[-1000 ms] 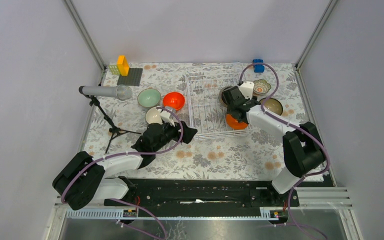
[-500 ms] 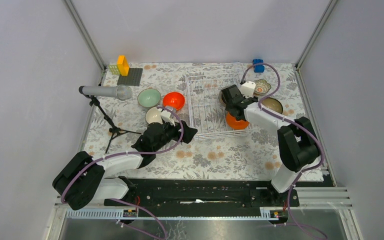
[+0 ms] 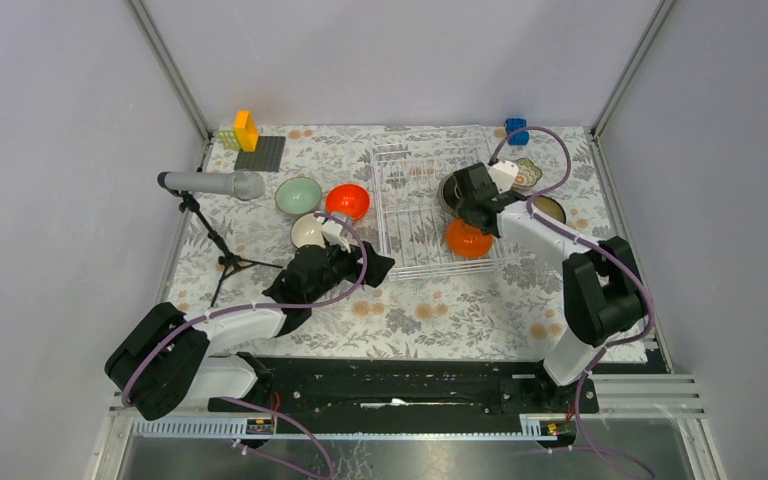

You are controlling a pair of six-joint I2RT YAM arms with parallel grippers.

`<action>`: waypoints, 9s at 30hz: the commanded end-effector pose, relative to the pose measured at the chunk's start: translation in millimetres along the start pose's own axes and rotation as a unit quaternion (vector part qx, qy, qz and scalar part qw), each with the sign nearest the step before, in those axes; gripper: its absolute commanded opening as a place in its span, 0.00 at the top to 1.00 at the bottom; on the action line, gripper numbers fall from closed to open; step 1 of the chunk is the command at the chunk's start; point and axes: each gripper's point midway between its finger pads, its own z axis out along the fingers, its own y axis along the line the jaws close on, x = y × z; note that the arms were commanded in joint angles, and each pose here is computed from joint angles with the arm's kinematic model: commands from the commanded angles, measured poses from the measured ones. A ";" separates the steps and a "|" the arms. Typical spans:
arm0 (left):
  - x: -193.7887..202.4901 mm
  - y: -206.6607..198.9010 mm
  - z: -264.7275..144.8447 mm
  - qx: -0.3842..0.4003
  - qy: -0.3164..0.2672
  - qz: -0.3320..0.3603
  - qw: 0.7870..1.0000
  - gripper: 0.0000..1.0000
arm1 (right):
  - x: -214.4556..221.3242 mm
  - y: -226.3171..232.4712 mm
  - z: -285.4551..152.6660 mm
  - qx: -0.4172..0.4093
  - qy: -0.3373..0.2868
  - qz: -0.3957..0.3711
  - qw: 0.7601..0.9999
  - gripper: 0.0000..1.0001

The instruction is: Unload the bowls from the dish rack

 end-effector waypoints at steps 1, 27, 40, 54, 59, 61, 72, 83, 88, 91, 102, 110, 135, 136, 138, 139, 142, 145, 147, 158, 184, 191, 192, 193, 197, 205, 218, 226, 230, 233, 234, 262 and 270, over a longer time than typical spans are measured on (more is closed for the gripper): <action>-28.9 -13.2 5.8 0.017 -0.040 0.009 0.999 0.10 | -1.9 30.1 -35.2 -0.109 0.035 0.007 0.993 0.38; -27.2 -10.4 8.0 0.009 -0.034 0.011 0.999 0.10 | -0.8 4.1 -27.4 -0.069 0.011 -0.075 0.995 0.36; -28.9 -9.5 6.8 0.006 -0.037 0.013 0.999 0.10 | 36.8 72.3 -48.2 -0.258 0.112 -0.070 0.957 0.68; -30.3 -9.5 5.7 0.005 -0.040 0.013 0.999 0.10 | 44.3 65.7 -38.7 -0.245 0.117 -0.102 0.957 0.38; -30.5 -9.6 5.2 0.005 -0.040 0.013 0.999 0.10 | 45.4 61.2 -34.5 -0.236 0.119 -0.104 0.959 0.32; -30.6 -9.2 4.9 0.004 -0.040 0.014 0.999 0.10 | 46.0 59.0 -31.6 -0.232 0.122 -0.101 0.960 0.32; -31.0 -8.9 4.9 0.003 -0.041 0.014 0.999 0.10 | 69.3 55.5 -6.9 -0.292 0.204 -0.049 0.933 0.34; -32.3 -8.1 3.4 0.001 -0.044 0.016 0.999 0.10 | 64.2 36.8 4.5 -0.310 0.219 0.006 0.925 0.64; -42.0 -10.9 -1.0 0.000 -0.056 0.014 0.998 0.10 | 64.0 24.0 11.5 -0.278 0.216 -0.011 0.936 0.67; -62.2 -10.9 -8.0 -0.021 -0.078 -0.001 0.997 0.10 | 63.4 16.6 17.3 -0.254 0.215 -0.023 0.943 0.67; -97.7 -46.6 22.6 -0.015 -0.003 -0.065 0.998 0.06 | 64.1 8.1 23.7 -0.228 0.213 -0.033 0.950 0.67; -77.2 -58.3 55.5 -0.015 0.050 -0.089 0.995 0.04 | 61.7 -10.0 28.8 -0.180 0.206 -0.055 0.960 0.77; -47.6 -89.7 160.3 0.040 0.091 -0.156 0.983 0.16 | 54.3 -5.7 21.7 -0.201 0.192 -0.069 0.958 0.78; -45.9 -90.5 162.4 0.044 0.092 -0.159 0.982 0.17 | 54.6 -5.8 21.5 -0.202 0.193 -0.070 0.958 0.78; -48.5 -93.6 167.3 0.056 0.083 -0.164 0.981 0.19 | 54.6 -5.6 21.0 -0.204 0.192 -0.070 0.957 0.78; -47.5 -95.9 168.9 0.063 0.081 -0.167 0.981 0.21 | 53.9 -5.2 20.6 -0.205 0.191 -0.070 0.957 0.78; -46.0 -103.5 175.0 0.087 0.077 -0.172 0.978 0.31 | 53.2 -3.8 19.5 -0.210 0.190 -0.073 0.956 0.78; -41.1 -104.8 183.6 0.090 0.084 -0.170 0.978 0.46 | 50.5 -3.9 18.2 -0.212 0.183 -0.076 0.957 0.78; -40.8 -103.5 185.9 0.088 0.080 -0.166 0.979 0.63 | 44.6 -6.3 15.0 -0.209 0.169 -0.077 0.960 0.77; -59.3 -135.3 160.7 0.147 0.065 -0.126 0.979 1.00 | -18.6 -41.6 -39.6 -0.169 0.019 -0.071 0.983 0.73; -143.0 -83.2 16.2 -0.078 -0.028 0.002 0.997 1.00 | -51.8 -30.3 -100.2 -0.283 -0.123 -0.042 0.950 0.70; -161.2 -17.1 -15.0 -0.262 -0.033 0.108 0.958 1.00 | -49.8 -27.2 -101.6 -0.294 -0.121 -0.040 0.947 0.71; -161.8 -11.2 -16.1 -0.279 -0.025 0.127 0.952 1.00 | -49.7 -27.1 -101.3 -0.295 -0.121 -0.040 0.947 0.71; -162.5 -6.8 -17.4 -0.292 -0.015 0.144 0.945 1.00 | -49.0 -26.6 -101.0 -0.296 -0.120 -0.041 0.947 0.71; -157.8 9.7 -15.2 -0.345 0.027 0.186 0.920 1.00 | -49.6 -26.6 -99.6 -0.294 -0.121 -0.043 0.947 0.71; -147.3 38.7 1.2 -0.419 0.073 0.254 0.869 1.00 | -46.9 -25.5 -98.2 -0.296 -0.117 -0.046 0.947 0.71; -129.2 90.6 47.4 -0.415 0.156 0.253 0.860 1.00 | -45.0 -17.4 -97.8 -0.314 -0.109 -0.050 0.942 0.72; -108.2 104.8 67.6 -0.373 0.196 0.280 0.863 1.00 | -45.3 -12.1 -99.9 -0.328 -0.107 -0.049 0.937 0.72; -102.3 109.4 67.6 -0.347 0.196 0.325 0.858 1.00 | -46.2 -10.5 -102.7 -0.334 -0.108 -0.049 0.935 0.72; -105.3 112.6 59.6 -0.346 0.184 0.353 0.849 1.00 | -47.3 -9.6 -105.0 -0.337 -0.110 -0.049 0.934 0.72; -105.5 110.9 58.8 -0.334 0.184 0.364 0.850 1.00 | -47.6 -9.5 -105.3 -0.338 -0.110 -0.049 0.934 0.72; -64.6 116.5 61.9 -0.100 0.305 0.466 0.824 0.28 | -61.1 -4.2 -110.3 -0.344 -0.126 -0.036 0.930 0.71; -79.8 101.3 54.1 -0.140 0.287 0.478 0.819 0.01 | -51.3 8.4 -100.4 -0.364 -0.097 -0.045 0.925 0.50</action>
